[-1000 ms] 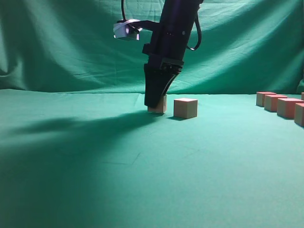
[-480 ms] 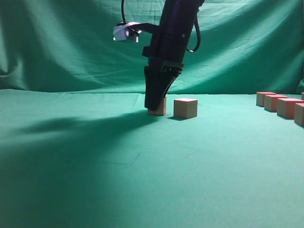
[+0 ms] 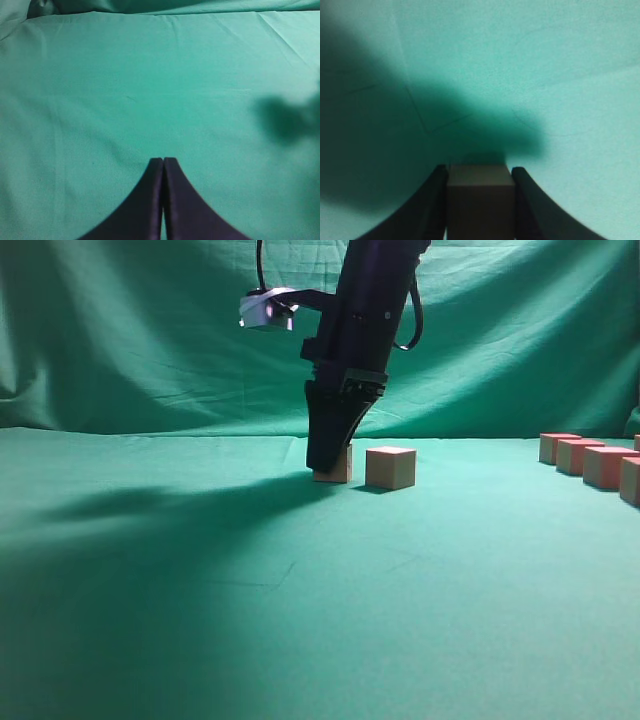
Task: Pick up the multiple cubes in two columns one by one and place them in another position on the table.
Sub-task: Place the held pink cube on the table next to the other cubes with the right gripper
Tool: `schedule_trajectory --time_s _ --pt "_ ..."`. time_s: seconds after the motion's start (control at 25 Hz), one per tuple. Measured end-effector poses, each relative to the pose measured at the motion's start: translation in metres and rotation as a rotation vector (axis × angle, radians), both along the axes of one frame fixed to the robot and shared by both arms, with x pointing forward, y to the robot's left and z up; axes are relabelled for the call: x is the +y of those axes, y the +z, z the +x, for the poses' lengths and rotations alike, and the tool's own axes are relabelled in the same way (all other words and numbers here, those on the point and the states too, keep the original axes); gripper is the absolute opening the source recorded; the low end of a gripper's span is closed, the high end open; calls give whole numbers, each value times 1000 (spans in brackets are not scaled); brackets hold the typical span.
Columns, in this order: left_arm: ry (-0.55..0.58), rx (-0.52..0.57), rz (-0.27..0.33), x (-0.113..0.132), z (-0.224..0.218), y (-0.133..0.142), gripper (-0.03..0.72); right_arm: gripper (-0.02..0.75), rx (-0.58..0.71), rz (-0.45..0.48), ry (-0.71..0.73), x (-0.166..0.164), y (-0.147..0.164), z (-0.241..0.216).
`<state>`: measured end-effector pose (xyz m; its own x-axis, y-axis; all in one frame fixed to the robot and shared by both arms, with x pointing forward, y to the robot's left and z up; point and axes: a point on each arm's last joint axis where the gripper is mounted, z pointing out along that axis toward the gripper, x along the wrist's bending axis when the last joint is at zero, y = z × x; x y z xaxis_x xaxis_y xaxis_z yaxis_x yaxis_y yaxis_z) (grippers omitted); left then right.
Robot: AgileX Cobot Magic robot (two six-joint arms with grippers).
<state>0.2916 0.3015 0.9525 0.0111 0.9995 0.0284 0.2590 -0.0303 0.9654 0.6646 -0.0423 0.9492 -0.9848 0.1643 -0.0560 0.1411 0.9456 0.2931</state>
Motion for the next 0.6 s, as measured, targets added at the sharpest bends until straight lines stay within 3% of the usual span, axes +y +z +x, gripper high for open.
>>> schedule_trajectory --time_s 0.36,0.44,0.48,0.6 --pt "0 0 0 0 0 0 0 263 11 -7 3 -1 0 -1" --pt "0 0 0 0 0 0 0 325 12 -8 3 -1 0 -1" --pt "0 0 0 0 0 0 0 319 14 -9 4 -1 0 -1" --pt "0 0 0 0 0 0 0 472 16 -8 -2 -1 0 -1"
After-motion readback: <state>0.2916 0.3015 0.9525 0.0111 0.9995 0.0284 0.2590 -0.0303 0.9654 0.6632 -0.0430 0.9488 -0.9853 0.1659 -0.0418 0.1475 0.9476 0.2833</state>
